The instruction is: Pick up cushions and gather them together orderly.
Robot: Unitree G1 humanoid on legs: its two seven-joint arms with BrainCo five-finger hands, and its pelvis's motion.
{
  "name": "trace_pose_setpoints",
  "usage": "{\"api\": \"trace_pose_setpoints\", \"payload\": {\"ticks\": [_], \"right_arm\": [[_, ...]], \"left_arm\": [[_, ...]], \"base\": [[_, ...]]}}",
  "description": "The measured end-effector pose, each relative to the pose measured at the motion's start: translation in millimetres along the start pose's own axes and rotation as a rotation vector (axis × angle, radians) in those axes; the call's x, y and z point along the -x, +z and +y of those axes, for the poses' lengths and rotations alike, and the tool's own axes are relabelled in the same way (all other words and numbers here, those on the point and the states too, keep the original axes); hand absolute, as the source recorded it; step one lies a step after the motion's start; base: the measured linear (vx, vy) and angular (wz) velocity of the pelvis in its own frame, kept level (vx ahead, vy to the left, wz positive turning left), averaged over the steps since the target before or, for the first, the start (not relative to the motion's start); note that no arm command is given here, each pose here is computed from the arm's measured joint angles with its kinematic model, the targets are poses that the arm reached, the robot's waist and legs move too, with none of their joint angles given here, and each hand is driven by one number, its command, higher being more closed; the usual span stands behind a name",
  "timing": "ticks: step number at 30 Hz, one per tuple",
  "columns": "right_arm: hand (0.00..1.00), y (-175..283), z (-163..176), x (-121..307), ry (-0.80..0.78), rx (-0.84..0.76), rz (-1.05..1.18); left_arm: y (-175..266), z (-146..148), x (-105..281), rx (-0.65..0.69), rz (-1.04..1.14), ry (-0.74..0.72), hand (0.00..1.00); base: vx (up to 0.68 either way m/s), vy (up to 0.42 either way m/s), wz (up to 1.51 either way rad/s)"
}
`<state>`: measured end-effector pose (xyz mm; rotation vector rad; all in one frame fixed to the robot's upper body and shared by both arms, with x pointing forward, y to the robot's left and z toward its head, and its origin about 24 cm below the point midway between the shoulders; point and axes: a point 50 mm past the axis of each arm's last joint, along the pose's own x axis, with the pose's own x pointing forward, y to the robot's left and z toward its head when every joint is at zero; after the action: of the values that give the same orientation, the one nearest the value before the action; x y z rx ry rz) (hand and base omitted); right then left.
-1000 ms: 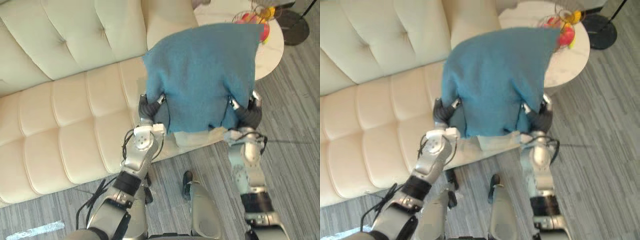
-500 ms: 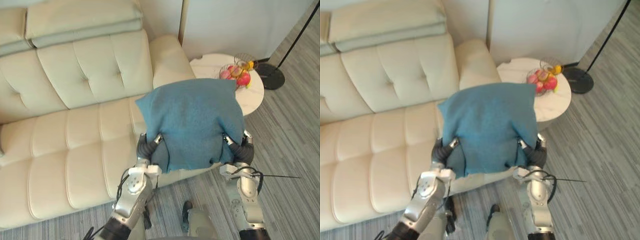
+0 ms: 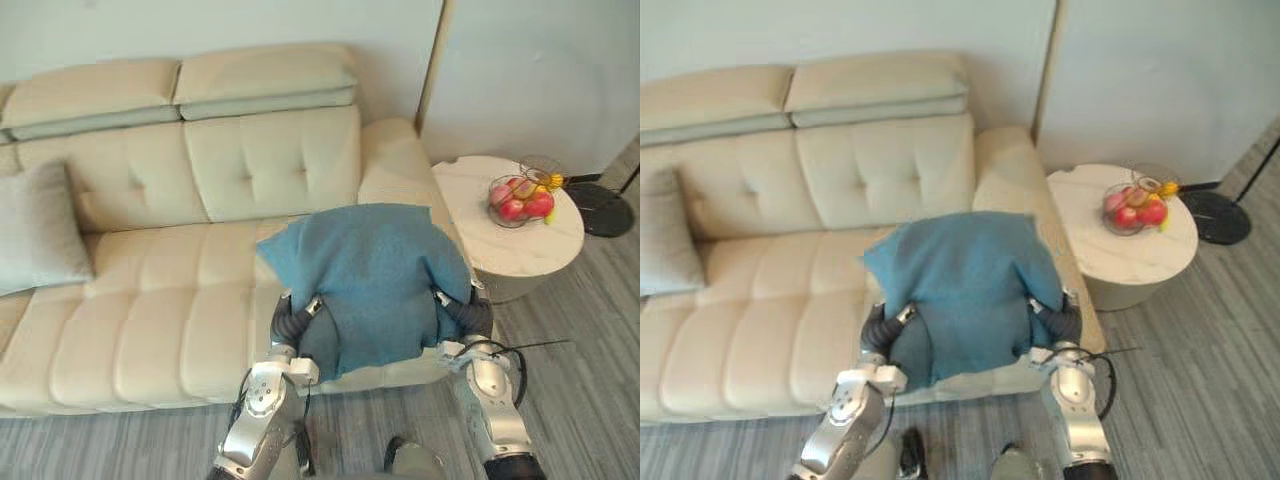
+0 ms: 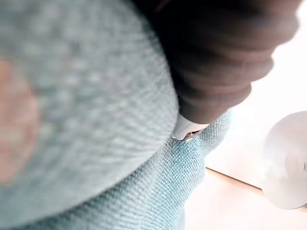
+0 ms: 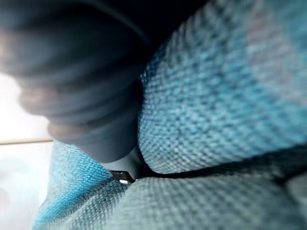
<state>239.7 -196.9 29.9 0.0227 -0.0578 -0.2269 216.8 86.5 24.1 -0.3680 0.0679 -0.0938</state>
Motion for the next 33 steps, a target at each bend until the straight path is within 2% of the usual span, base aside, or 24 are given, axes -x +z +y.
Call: {"api": "trace_pose_setpoints", "payload": {"ticks": [3,13,17,21,25,29,33], "right_arm": [[1.0,0.6,-8.5,-1.3,-0.05,-0.002,-0.002],[1.0,-26.8,4.5,5.0,-0.053,-0.007,0.129],[1.0,-25.4,-2.3,4.2,-0.044,0.02,0.12],[1.0,-28.9,-22.1,15.3,-0.091,0.057,0.147],[1.0,0.1,-24.9,27.4,-0.102,0.039,0.037],[1.0,29.5,-16.9,11.7,-0.113,0.0,-0.115],[1.0,22.9,-13.3,-1.0,-0.125,0.003,-0.095]], "left_arm": [[-1.3,-7.6,-5.9,-0.016,0.007,-0.06,1.0],[-8.1,14.0,-2.8,-0.097,0.055,-0.032,1.0],[-8.8,9.2,-2.5,-0.113,0.053,-0.067,1.0],[-17.9,-8.3,-1.9,-0.078,0.092,-0.107,1.0],[-15.8,-9.0,1.3,-0.065,0.084,-0.115,1.0],[1.8,-18.3,-0.1,-0.021,-0.012,-0.145,1.0],[0.5,-17.2,-0.9,-0.029,-0.012,-0.144,1.0]], "base": [[-0.11,0.346,0.79],[0.07,0.258,0.26],[0.28,0.017,0.35],[0.46,-0.069,0.47],[0.44,-0.04,0.06],[0.26,0.106,-0.47],[0.22,0.252,-0.63]]}}
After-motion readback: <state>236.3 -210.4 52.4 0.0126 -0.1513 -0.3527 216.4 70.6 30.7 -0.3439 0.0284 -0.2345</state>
